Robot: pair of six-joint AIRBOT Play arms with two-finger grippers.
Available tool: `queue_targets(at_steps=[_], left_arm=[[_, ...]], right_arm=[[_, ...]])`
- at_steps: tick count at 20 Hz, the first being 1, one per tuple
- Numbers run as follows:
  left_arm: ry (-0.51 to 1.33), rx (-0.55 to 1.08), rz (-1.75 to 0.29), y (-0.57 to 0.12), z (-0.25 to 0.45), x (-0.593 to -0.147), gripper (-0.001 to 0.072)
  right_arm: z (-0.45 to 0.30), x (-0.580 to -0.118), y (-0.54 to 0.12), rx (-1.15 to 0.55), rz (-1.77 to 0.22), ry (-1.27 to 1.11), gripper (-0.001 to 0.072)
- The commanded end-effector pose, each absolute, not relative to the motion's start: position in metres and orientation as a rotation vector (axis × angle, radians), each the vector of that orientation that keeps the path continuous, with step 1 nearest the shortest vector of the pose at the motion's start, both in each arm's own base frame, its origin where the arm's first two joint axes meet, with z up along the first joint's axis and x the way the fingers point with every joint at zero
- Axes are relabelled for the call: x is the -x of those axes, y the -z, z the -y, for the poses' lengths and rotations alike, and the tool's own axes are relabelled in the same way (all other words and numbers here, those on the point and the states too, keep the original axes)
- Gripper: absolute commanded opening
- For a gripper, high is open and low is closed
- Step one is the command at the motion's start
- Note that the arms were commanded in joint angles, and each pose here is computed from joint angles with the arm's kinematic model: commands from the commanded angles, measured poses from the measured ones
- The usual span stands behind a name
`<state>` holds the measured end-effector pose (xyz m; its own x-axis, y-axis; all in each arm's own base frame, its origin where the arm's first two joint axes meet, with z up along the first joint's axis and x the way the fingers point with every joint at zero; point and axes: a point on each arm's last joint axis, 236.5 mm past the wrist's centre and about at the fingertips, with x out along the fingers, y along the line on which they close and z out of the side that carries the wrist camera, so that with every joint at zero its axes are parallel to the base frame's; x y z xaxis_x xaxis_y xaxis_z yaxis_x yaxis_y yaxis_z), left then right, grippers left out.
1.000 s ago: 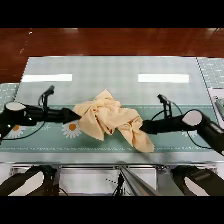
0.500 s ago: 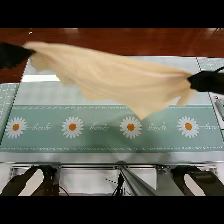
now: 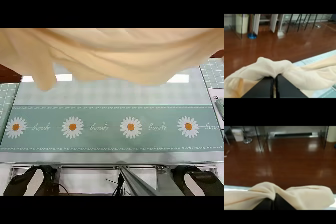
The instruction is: Fold the shirts.
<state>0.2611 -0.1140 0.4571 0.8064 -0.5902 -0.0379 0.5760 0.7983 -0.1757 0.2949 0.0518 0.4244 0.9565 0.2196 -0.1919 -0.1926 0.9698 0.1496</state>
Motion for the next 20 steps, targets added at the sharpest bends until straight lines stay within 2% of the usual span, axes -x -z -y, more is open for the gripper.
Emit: queue_targets(at_steps=[1,5,8,10,14,20], left_arm=[[0.636,0.141,-0.113,-0.461,0.127,-0.228,0.0026],[0.627,0.188,-0.385,-0.394,0.124,-0.228,0.0025],[0.627,0.309,-0.56,-0.33,0.119,-0.24,0.0025],[0.648,0.396,-0.687,-0.279,0.123,-0.245,0.0025],[0.665,0.534,-0.887,-0.177,0.134,-0.25,0.0025],[0.493,0.577,-1.11,-0.048,0.115,-0.236,0.0025]], right_arm=[[-0.059,-0.264,-0.442,-0.112,-0.221,-0.244,0.003],[-0.036,-0.262,-0.35,-0.014,-0.618,-0.159,0.0029],[-0.048,-0.277,-0.291,0.007,-0.89,-0.241,0.0029],[-0.062,-0.304,-0.26,0.018,-0.993,-0.324,0.0029],[-0.072,-0.381,-0.174,0.089,-1.167,-0.346,0.003],[-0.114,-0.447,-0.037,0.06,-1.364,-0.37,0.003]])
